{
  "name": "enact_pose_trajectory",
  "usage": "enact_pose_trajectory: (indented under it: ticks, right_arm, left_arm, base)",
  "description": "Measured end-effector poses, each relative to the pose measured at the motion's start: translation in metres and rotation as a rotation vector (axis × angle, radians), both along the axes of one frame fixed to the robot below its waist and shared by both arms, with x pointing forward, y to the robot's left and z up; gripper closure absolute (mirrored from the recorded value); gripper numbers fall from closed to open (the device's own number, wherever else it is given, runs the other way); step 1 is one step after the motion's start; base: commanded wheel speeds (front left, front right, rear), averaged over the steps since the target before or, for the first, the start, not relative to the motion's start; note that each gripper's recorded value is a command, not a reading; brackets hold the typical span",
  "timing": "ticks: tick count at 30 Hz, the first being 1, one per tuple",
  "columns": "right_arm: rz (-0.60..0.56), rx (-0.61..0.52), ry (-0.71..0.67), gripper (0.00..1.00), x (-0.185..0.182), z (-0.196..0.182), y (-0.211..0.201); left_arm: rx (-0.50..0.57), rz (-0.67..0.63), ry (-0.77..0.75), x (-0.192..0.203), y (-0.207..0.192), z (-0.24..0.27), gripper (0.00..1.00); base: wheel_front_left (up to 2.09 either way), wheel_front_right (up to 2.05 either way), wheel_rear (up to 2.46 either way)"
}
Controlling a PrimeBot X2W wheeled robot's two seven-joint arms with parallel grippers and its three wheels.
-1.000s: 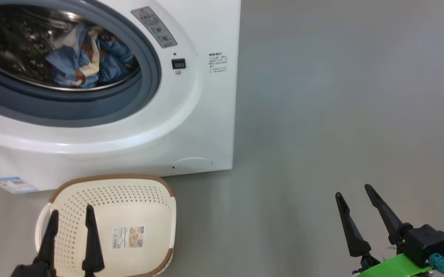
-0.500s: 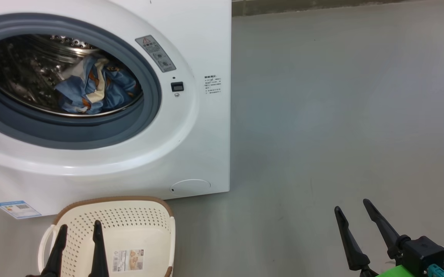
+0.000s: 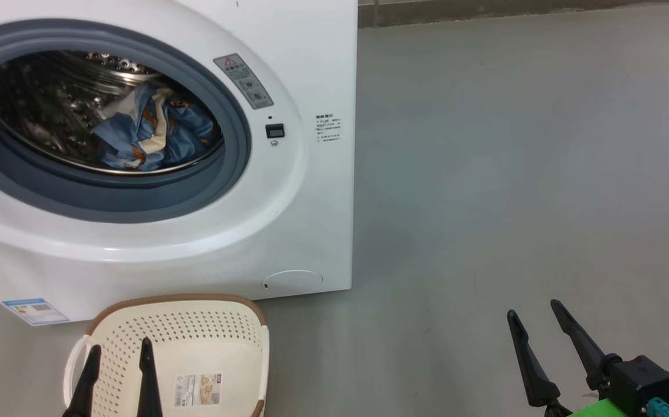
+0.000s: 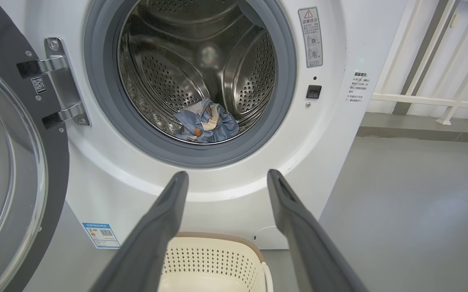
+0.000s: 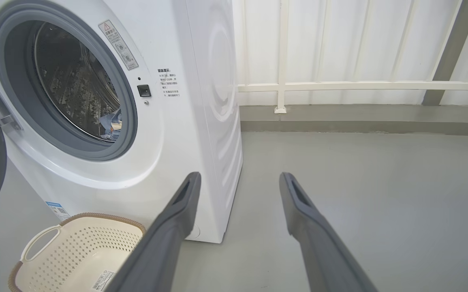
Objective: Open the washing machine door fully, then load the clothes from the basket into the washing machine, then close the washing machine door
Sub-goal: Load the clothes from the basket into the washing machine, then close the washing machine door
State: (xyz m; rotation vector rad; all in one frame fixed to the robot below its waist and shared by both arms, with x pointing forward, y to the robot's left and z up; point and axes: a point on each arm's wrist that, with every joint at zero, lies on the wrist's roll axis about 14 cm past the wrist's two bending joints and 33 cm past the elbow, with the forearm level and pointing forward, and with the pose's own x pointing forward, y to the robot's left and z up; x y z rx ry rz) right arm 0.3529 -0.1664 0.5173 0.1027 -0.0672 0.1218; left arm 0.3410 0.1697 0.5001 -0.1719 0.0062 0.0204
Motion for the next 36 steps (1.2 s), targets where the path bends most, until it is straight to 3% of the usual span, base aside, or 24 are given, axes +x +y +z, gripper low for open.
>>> enact_pose_trajectory:
  ticks: [23,36]
  right_arm:
    - [0.008,-0.001,-0.003,0.0,0.0007,0.001,0.0022]
    - [0.013,0.0,-0.003,0.0,0.0016,0.0009,0.0041]
  left_arm:
    - [0.017,0.003,-0.002,-0.0017,0.0043,0.0008,0.0]
    - [0.024,0.006,0.005,-0.0028,0.0068,-0.0015,0.0]
  base:
    - [-0.09,0.09,0.0]
    - [-1.53,1.53,0.0]
